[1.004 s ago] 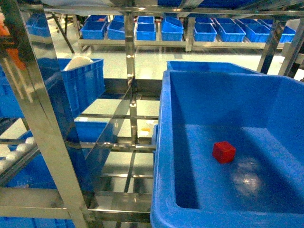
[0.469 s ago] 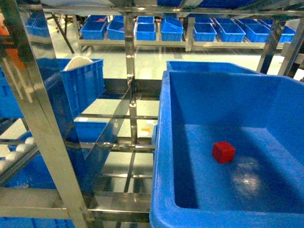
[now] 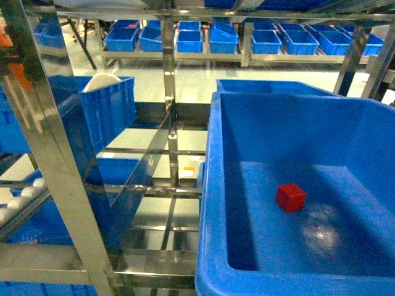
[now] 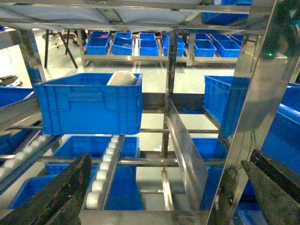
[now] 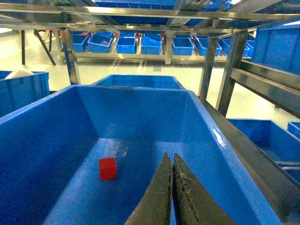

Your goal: Place magnetic block on left shelf second layer

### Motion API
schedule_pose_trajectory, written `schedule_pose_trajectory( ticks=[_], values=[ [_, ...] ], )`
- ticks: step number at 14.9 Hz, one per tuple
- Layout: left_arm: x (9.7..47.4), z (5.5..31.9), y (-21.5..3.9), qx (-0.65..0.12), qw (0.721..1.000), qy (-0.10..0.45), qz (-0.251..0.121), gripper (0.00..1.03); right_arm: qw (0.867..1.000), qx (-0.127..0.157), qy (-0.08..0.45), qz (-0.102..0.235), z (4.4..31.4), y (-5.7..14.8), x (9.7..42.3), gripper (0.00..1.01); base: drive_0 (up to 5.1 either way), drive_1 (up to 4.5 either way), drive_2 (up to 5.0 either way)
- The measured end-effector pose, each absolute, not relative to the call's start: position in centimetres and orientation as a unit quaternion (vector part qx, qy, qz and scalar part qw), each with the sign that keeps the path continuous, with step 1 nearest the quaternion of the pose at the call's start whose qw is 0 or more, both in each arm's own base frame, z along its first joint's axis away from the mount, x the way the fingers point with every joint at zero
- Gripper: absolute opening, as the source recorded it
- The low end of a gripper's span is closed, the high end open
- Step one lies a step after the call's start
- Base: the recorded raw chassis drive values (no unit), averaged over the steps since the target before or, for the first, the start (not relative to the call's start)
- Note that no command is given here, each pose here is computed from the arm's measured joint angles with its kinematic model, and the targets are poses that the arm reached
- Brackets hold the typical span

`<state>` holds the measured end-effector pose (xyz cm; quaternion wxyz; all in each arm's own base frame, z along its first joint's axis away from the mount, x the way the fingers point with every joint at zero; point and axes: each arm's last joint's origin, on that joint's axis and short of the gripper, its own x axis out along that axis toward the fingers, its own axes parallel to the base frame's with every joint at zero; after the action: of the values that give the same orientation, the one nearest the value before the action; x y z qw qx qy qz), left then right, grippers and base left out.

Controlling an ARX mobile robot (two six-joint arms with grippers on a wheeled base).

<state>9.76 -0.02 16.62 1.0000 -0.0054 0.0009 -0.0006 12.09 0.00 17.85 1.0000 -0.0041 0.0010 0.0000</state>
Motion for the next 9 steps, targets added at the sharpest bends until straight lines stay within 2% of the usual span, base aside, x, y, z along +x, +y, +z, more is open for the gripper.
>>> schedule_pose_trajectory(
  ticks=[3, 9],
  values=[
    [9.8, 16.6, 0.0, -0.005, 1.0, 0.001, -0.001, 0.98, 1.0, -0.004, -0.002, 0.0, 17.0, 0.0, 11.6, 0.02, 0.0, 0.0, 0.0],
    [9.8, 16.6, 0.0, -0.005, 1.0, 0.001, -0.001, 0.98, 1.0, -0.004, -0.003, 0.0, 17.0, 0.0, 10.7, 0.02, 0.0, 0.0, 0.0]
  ],
)
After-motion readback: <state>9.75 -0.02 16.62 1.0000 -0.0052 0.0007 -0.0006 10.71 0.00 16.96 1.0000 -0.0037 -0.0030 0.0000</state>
